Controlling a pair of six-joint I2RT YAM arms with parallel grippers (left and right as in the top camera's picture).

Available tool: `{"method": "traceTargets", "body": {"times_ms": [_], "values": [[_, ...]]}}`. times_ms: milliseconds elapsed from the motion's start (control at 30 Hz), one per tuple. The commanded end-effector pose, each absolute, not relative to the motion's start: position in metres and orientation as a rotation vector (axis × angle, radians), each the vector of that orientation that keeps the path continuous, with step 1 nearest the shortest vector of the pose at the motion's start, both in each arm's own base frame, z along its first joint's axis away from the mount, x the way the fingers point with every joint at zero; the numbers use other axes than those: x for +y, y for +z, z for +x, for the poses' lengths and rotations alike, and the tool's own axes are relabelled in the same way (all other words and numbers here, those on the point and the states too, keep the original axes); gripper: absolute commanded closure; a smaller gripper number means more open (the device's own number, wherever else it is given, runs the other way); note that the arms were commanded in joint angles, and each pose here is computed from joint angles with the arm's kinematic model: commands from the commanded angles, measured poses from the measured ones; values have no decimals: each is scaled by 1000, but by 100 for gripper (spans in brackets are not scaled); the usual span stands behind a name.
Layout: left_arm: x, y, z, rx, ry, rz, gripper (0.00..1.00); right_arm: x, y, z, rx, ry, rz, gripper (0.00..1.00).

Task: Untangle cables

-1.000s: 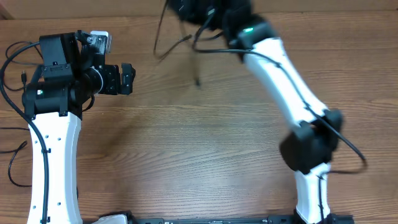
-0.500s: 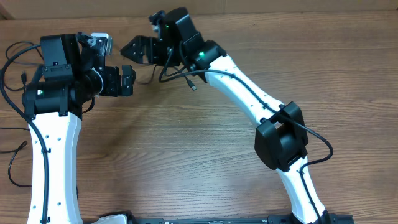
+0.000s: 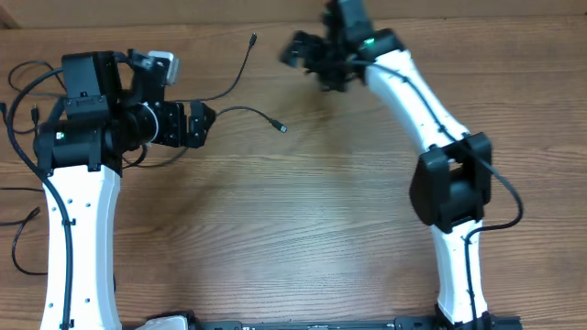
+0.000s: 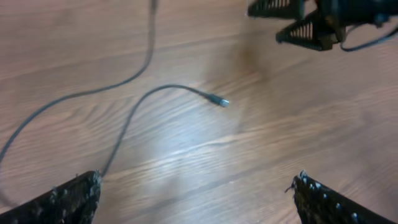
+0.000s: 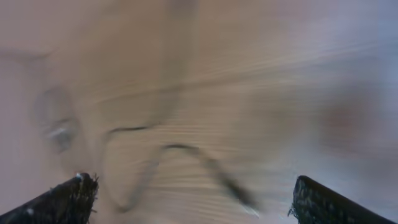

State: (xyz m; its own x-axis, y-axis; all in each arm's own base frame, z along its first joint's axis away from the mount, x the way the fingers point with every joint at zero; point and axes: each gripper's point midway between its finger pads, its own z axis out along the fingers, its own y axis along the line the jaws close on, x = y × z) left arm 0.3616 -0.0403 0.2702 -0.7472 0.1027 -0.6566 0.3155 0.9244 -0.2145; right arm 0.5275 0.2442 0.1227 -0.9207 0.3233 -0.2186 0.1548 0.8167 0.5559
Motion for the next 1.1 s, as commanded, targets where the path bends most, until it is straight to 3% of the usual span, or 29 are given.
{"method": "traceTargets", "body": {"times_ms": [0, 200, 467, 633, 833, 1067], "values": [[-61, 269, 364, 2374, -454, 443, 0, 170, 116, 533, 2705, 475, 535, 0], [-53, 198, 364, 2658, -349, 426, 0, 105, 93, 497, 2863, 193, 659, 0], [-25, 114, 349, 3037, -212, 264, 0, 109, 82, 482, 2939, 156, 554, 0], [-25, 88, 367, 3040, -210, 272, 1, 121, 81, 472, 2980, 142, 480, 0], [-16, 80, 389, 2957, -113, 419, 0, 150, 79, 447, 3073, 103, 196, 0], [2, 76, 391, 2959, -29, 477, 0, 187, 78, 427, 3101, 94, 7, 0]]}}
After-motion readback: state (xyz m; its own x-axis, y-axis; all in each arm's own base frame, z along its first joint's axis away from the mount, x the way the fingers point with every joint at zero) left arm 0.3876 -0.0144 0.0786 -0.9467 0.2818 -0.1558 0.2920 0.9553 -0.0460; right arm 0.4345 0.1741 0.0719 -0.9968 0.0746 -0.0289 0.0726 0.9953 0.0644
